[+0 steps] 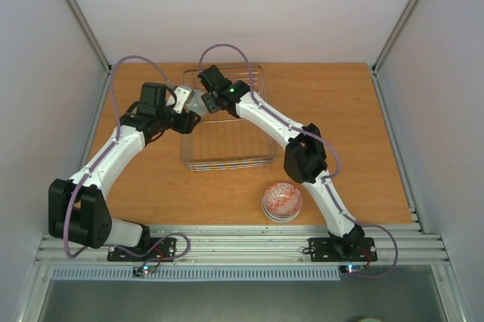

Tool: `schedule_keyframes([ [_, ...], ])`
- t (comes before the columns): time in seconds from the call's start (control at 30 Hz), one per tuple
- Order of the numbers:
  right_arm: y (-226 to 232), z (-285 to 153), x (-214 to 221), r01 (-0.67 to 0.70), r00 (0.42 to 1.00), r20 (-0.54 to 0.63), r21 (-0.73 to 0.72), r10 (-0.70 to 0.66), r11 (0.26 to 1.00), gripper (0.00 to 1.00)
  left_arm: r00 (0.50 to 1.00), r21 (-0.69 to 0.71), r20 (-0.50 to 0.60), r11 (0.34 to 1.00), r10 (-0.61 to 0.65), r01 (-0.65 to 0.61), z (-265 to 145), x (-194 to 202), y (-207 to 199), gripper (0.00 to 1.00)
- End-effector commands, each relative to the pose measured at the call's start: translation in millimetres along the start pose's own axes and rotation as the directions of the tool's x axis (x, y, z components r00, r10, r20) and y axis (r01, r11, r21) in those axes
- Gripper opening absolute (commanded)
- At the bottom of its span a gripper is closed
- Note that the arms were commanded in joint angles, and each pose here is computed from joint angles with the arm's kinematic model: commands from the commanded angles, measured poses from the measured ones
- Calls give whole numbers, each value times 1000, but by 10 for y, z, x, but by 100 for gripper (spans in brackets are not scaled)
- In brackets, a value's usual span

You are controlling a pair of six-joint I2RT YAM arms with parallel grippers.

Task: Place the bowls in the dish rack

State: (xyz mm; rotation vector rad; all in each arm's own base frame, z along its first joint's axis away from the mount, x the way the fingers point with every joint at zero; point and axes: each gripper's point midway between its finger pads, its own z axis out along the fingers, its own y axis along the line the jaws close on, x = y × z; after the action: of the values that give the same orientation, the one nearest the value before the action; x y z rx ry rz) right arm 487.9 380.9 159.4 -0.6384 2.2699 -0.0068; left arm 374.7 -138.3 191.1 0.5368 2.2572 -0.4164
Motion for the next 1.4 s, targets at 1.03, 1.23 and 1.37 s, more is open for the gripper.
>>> schedule_keyframes([
  [1.03, 435, 33, 6, 91, 996, 26, -125, -88, 988, 76, 998, 5, 63, 1000, 25, -25, -49, -134, -8, 62],
  [1.23, 473, -130, -74, 103, 993, 72, -153, -92, 983, 86, 997, 5, 67, 1000, 27, -27, -62, -142, -12, 62],
  [1.37, 490, -282, -105, 117, 990, 101, -166, -101, 979, 89, 997, 8, 67, 1000, 25, -26, -62, -138, -17, 62],
])
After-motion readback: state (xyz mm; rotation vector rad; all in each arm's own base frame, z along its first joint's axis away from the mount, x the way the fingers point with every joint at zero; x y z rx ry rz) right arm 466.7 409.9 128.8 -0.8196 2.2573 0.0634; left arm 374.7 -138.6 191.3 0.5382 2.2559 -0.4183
